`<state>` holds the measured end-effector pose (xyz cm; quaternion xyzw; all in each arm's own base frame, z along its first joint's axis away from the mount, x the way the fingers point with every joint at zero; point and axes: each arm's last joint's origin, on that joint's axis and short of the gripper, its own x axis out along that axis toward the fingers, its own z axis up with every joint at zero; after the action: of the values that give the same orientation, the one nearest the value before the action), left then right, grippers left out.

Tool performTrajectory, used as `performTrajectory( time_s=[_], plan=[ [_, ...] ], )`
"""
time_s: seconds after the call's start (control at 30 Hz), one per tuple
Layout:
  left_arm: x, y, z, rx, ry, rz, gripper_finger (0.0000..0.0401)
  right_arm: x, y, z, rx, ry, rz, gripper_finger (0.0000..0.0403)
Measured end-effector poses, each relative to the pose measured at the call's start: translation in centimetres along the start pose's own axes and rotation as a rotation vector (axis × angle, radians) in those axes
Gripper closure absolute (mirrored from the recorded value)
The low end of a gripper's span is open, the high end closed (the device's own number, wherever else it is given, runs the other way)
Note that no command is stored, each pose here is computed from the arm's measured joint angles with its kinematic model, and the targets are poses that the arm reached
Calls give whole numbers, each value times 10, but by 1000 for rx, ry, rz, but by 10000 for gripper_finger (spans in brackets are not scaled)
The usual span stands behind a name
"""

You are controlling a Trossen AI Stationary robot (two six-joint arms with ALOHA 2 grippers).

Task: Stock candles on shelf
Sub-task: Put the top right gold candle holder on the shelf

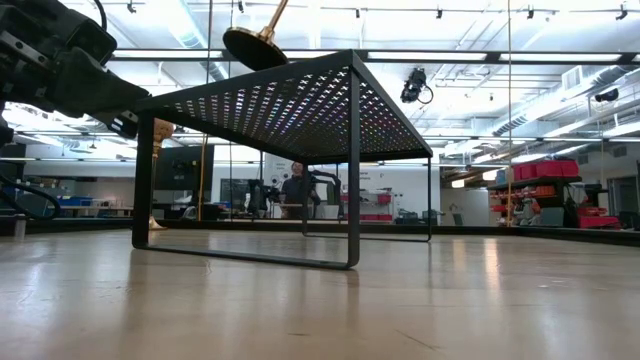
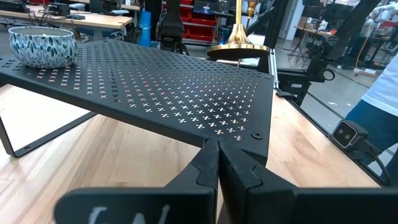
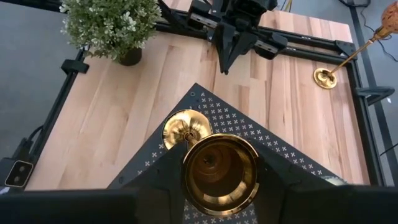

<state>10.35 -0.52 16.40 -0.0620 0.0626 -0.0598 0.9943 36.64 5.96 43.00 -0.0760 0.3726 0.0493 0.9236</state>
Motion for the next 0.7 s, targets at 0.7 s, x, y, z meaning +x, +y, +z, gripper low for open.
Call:
performTrajectory(
  time_s=[0.7],
  plan=[
    [0, 0, 0, 0, 0, 0, 387, 1, -7, -3, 16, 29, 46, 270]
  ],
)
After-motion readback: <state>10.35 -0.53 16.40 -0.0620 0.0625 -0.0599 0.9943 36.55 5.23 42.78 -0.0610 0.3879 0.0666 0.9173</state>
